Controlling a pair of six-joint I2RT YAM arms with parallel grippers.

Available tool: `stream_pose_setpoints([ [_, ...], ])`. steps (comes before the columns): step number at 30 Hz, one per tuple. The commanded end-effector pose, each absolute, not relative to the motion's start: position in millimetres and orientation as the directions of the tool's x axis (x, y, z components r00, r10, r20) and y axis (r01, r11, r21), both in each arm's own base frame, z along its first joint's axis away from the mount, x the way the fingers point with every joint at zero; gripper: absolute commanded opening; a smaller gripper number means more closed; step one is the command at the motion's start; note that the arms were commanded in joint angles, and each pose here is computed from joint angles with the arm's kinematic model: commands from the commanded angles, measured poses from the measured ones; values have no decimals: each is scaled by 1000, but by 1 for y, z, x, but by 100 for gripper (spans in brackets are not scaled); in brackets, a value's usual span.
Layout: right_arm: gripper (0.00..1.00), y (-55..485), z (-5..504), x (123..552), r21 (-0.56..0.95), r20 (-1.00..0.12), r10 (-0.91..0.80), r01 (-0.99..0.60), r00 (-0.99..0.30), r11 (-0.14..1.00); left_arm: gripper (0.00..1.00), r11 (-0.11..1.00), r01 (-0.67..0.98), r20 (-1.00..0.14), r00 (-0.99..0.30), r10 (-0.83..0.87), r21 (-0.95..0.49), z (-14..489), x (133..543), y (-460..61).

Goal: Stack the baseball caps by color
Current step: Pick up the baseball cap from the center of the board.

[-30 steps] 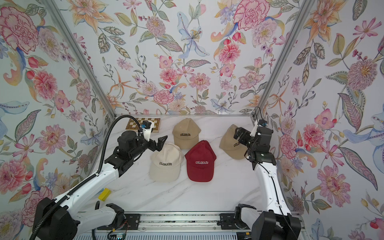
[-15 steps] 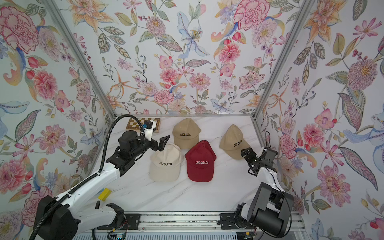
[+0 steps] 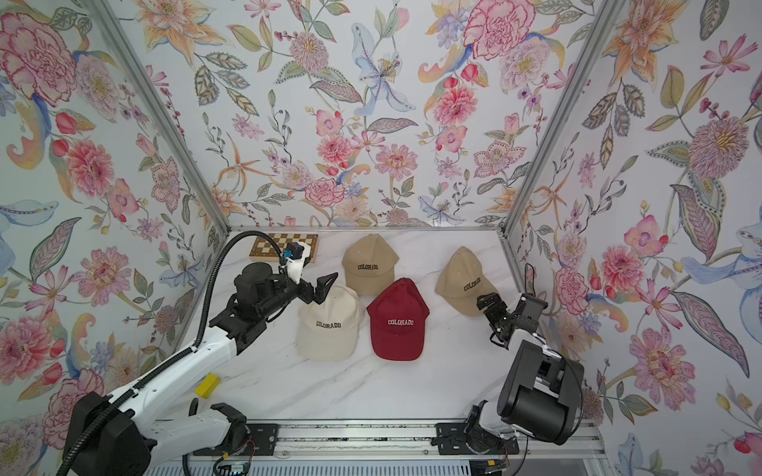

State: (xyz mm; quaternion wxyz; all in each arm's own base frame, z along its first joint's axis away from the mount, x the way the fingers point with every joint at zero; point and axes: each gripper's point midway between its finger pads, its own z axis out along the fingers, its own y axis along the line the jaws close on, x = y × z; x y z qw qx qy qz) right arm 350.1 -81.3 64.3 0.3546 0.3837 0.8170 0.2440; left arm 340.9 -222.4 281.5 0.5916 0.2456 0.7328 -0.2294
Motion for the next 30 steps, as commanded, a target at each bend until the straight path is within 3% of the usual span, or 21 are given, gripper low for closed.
stream_pose_setpoints([
  [1,98,-85,63,358,691,-404,808,435,-430,577,100,748,663,-983,-164,88,-44,284,334,-230],
  [8,90,-85,53,366,700,-402,814,432,-419,568,100,744,667,-981,-165,100,-36,284,334,-232],
  [18,69,-80,39,374,724,-388,833,430,-395,540,100,743,669,-977,-179,120,-32,279,337,-236],
  [30,34,-78,27,381,724,-378,840,441,-390,530,100,735,678,-976,-175,128,-25,284,340,-240],
])
